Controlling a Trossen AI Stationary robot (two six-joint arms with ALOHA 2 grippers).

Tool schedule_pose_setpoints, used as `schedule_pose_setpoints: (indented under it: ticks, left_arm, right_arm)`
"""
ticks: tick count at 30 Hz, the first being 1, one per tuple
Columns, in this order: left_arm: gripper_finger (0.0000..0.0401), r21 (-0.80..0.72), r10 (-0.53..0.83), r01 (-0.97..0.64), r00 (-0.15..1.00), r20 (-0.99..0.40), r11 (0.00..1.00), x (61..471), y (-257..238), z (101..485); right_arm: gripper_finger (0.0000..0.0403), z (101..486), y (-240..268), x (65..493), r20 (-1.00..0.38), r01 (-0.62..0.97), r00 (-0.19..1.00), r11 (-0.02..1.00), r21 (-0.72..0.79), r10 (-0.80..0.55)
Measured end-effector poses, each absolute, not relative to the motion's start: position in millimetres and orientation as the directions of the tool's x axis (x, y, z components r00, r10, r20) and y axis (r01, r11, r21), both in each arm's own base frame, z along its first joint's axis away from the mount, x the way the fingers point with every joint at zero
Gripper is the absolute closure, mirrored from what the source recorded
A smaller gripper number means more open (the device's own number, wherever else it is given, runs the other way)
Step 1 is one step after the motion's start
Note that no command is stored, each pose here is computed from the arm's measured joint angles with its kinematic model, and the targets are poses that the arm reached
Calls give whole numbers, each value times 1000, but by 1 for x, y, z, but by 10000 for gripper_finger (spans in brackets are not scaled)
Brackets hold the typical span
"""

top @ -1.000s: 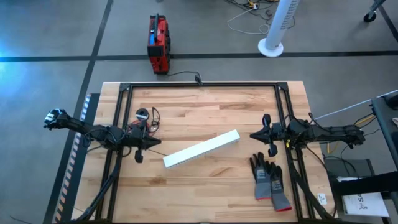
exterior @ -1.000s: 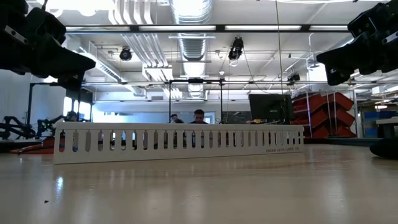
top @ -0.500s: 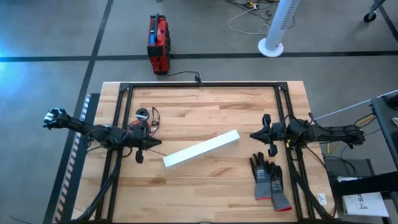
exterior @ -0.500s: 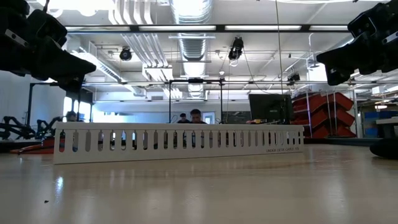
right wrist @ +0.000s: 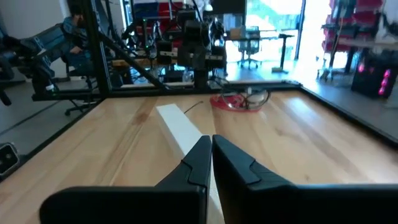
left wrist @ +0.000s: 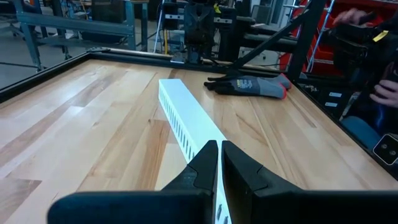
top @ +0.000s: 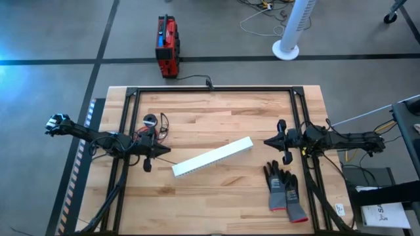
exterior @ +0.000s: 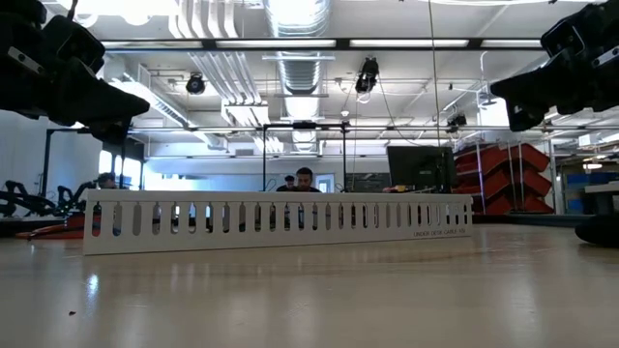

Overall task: Ziptie cables
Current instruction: Return to Home Position

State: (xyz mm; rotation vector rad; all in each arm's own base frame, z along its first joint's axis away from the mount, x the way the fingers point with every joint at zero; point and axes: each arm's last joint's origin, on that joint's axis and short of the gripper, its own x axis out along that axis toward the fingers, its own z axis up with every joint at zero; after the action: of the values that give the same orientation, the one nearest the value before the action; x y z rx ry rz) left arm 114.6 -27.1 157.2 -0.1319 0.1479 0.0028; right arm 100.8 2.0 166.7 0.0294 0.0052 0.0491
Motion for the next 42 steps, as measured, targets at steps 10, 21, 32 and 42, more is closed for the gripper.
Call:
schedule_pose_setpoints:
  ticks: [10, 21, 32, 42]
  left_arm:
    - [398, -131, -7, -12, 989, -147, 991, 115, -27, 157]
    - [398, -132, -7, -12, 990, -143, 991, 115, -27, 158]
    - [398, -129, -7, -13, 988, -152, 992, 115, -27, 157]
    - [398, -127, -7, -14, 987, -158, 992, 115, -27, 156]
  right_arm:
    - [400, 162, 1, 102, -53, -15, 998, 999, 37, 17]
    - [402, 163, 1, 101, -39, -13, 999, 1000, 18, 13]
    - [402, 167, 0, 98, 2, -7, 1000, 988, -153, 8]
    - [399, 165, -2, 100, -24, 15, 1000, 1000, 7, -15]
